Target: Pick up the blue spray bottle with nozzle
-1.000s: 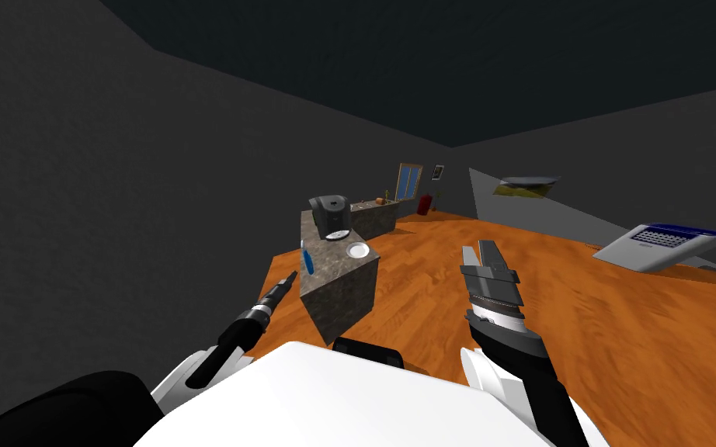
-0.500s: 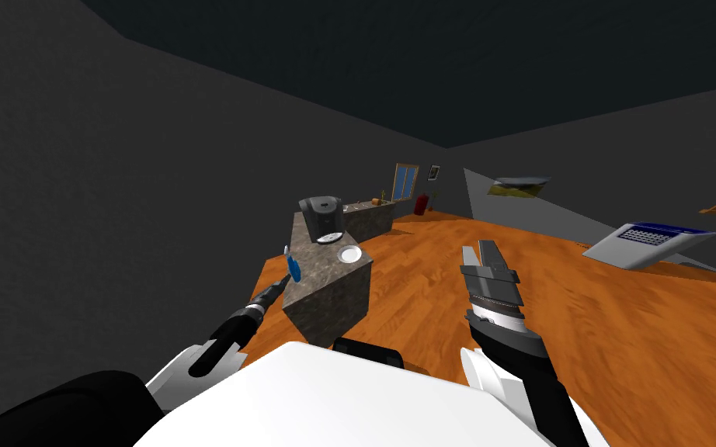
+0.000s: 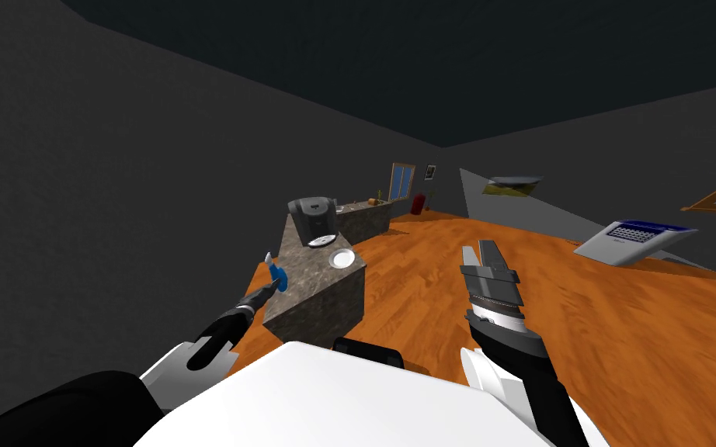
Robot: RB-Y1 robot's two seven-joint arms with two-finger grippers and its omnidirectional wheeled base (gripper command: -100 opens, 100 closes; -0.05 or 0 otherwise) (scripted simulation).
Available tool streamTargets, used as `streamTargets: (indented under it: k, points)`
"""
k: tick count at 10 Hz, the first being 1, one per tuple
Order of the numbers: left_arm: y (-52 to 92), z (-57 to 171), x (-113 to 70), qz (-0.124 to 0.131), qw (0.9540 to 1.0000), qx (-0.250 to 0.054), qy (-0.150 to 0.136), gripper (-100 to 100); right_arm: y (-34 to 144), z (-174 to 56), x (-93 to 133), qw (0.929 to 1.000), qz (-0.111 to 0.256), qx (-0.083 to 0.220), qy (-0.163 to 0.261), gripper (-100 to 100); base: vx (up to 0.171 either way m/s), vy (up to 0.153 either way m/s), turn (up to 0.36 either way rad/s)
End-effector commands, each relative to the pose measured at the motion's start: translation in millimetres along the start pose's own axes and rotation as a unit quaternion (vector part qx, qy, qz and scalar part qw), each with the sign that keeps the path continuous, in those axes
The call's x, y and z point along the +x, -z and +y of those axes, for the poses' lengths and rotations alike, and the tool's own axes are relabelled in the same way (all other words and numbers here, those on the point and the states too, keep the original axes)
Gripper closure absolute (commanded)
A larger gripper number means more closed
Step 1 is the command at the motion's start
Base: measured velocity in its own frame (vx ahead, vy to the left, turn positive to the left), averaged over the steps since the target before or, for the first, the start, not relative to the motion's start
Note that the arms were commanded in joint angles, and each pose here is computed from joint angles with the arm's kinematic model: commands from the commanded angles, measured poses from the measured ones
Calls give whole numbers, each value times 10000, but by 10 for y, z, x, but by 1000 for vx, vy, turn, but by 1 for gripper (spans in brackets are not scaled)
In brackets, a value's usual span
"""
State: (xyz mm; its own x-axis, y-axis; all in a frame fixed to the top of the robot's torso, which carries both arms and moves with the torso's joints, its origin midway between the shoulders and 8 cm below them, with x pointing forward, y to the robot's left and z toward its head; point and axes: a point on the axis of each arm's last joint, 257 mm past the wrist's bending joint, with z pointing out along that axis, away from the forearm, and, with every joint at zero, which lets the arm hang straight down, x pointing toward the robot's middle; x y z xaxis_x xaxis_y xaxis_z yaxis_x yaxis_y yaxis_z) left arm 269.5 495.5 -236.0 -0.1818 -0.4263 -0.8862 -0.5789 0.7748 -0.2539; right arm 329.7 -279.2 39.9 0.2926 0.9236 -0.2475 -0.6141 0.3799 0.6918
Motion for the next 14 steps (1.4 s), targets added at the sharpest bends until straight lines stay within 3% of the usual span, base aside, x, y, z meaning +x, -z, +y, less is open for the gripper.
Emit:
streamTargets:
  k: [1,5,7,8,9,10,14]
  points:
    - [-33,181,-61,-9,9993,-276,-246,-100,0,0,0,10000,0,0,0,0,104,-67,-54]
    - [-61,499,-253,-76,9943,-767,-736,-100,0,0,0,10000,0,0,0,0,84,-49,-17]
    - [-69,585,-330,-105,9918,-901,-904,-100,0,0,0,10000,0,0,0,0,32,-36,-9]
    - [-63,564,-301,-97,9927,-849,-848,-100,0,0,0,10000,0,0,0,0,7,-9,13]
    - [-63,573,-305,-96,9925,-865,-857,0,0,0,0,10000,0,0,0,0,0,0,0]
    - [-139,694,-302,-57,9921,-955,-808,-100,0,0,0,10000,0,0,0,0,-50,-15,-172]
    - [-342,1052,-361,-7,9896,-1253,-708,-100,-1,0,1,10000,0,-1,-1,0,-93,-49,-188]
